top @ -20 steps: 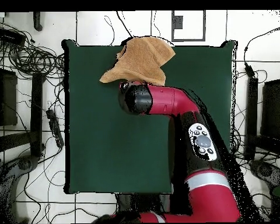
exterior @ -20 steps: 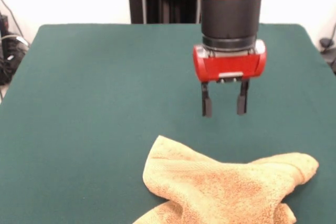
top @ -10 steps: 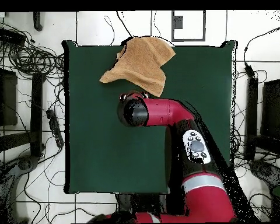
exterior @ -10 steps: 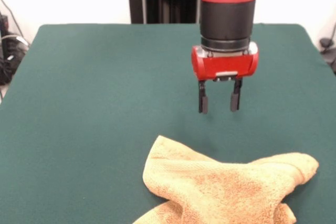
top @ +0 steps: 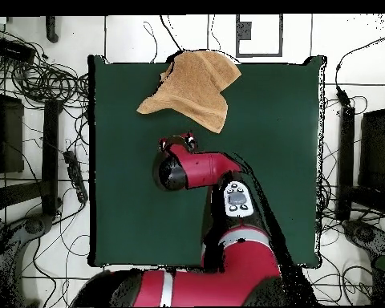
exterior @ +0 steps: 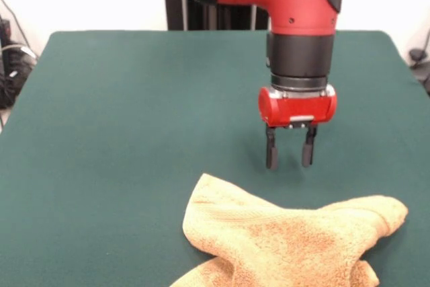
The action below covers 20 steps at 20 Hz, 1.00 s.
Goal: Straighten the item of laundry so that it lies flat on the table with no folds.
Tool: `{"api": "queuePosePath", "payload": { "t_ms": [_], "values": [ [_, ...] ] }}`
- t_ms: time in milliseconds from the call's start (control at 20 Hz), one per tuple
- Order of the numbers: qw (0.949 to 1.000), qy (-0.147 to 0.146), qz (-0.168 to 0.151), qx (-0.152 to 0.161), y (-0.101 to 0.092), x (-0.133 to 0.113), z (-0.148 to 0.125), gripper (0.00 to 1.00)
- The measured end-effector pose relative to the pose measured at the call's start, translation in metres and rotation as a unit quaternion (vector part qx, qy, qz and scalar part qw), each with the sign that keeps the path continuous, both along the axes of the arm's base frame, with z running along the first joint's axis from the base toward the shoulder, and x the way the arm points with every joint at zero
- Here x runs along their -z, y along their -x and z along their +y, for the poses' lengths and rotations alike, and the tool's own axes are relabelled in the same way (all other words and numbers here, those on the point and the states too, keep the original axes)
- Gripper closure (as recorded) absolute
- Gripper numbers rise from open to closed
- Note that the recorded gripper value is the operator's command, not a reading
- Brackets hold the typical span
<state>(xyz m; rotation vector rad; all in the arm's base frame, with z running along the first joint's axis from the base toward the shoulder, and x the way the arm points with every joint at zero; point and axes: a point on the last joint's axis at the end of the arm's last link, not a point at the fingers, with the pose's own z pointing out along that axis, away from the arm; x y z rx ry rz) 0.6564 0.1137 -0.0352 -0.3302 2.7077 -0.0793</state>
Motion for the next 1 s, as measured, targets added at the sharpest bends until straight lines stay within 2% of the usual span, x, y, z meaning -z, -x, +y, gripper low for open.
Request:
{"api": "queuePosePath", "payload": {
  "t_ms": [200, 400, 550, 700, 1000],
  "values": [
    [1.0, -0.002, 0.008, 0.0, 0.01, 0.012, 0.0, 0.0],
    [0.9995, -0.01, 0.022, 0.018, 0.014, 0.011, -0.017, 0.0],
    [0.9986, -0.014, 0.039, 0.035, 0.012, -0.005, -0.034, 0.0],
    [0.9968, -0.011, 0.061, 0.051, 0.002, -0.036, -0.053, 0.0],
    [0.9947, -0.002, 0.079, 0.065, -0.013, -0.085, -0.069, 0.0]
  ]
}}
